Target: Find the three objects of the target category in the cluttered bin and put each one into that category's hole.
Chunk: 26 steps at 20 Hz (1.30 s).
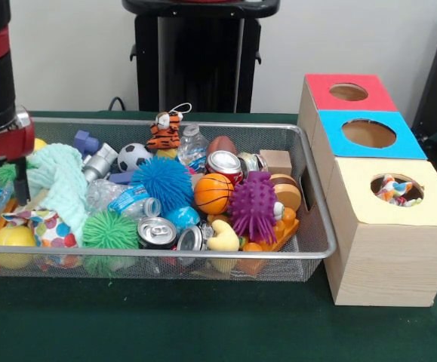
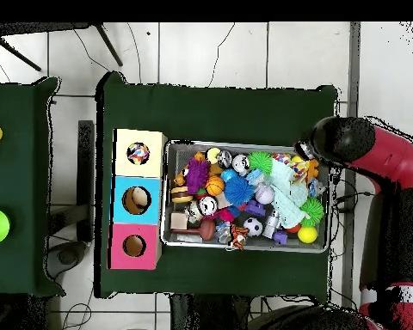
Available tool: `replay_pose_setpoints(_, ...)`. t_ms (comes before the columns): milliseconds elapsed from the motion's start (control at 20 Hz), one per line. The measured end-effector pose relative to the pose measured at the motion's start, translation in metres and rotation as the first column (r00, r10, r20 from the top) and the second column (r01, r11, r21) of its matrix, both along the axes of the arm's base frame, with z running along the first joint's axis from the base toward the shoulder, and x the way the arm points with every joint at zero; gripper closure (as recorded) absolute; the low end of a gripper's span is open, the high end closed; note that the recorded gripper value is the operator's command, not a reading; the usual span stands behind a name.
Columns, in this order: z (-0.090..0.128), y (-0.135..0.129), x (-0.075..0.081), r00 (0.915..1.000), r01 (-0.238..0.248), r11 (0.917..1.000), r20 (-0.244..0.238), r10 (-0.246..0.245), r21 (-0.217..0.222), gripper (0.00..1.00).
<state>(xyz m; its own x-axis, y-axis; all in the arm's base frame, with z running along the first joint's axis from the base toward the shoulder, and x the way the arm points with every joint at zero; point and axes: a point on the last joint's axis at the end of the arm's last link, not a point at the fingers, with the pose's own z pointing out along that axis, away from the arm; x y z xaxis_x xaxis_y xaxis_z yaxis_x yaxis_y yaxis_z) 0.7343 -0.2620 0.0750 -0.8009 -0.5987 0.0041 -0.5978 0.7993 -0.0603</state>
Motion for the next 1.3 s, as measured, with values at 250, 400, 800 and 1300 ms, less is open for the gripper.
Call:
replay_pose_setpoints(250,-0.008,0.009,-0.005,0.9999,0.008,0.9997,0.006,-0.009,0.023,0.0)
replay_pose_setpoints(400,-0.011,0.014,-0.009,0.9999,0.016,0.9989,-0.004,-0.016,0.044,0.0)
replay_pose_setpoints(800,-0.018,0.025,-0.012,0.9995,0.033,0.9975,-0.002,-0.033,0.063,0.0)
replay_pose_setpoints(1300,-0.028,0.05,-0.013,0.9998,0.006,0.9987,0.018,-0.007,0.05,0.0)
